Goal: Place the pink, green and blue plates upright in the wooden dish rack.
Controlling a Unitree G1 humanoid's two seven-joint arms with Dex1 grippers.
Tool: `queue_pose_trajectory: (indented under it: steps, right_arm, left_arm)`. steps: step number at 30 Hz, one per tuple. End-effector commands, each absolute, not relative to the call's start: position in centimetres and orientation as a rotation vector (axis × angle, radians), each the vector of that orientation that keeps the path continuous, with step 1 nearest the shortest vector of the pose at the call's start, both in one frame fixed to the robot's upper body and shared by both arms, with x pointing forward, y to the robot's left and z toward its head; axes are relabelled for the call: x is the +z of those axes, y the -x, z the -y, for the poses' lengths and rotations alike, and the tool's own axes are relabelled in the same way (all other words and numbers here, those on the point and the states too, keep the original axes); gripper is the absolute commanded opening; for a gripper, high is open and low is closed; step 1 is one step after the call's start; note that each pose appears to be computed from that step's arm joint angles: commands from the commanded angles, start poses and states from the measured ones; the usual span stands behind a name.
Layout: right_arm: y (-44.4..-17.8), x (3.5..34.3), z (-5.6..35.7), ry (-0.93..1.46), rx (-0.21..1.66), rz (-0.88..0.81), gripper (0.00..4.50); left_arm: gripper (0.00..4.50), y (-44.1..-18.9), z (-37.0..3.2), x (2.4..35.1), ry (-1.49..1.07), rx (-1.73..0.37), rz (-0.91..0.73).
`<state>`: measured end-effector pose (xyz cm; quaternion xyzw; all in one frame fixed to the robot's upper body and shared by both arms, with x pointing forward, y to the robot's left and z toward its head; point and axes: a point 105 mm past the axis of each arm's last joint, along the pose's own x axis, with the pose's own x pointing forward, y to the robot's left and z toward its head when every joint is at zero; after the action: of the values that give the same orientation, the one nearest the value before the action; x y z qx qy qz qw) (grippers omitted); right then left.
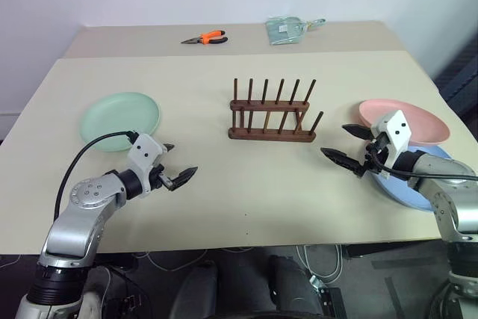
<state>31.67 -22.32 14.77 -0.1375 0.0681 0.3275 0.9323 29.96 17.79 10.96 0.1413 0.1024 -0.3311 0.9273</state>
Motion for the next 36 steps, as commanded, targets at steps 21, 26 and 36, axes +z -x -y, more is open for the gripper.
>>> queue_pose_trajectory:
  steps: [21,26,36]
  right_arm:
    - [-28.6,14.2,16.1,0.328,0.713,-0.089,4.43]
    - [-27.1,14.1,16.3,0.336,0.645,-0.095,4.50]
    - [-25.9,14.2,18.9,0.394,0.577,-0.152,4.50]
  left_arm:
    - [4.50,-39.7,-8.0,9.6,-0.433,-1.114,-0.222]
    - [4.00,-40.4,-5.2,9.3,-0.426,-1.154,-0.228]
    - [0.79,-38.3,-3.7,8.6,-0.394,-1.306,-0.177]
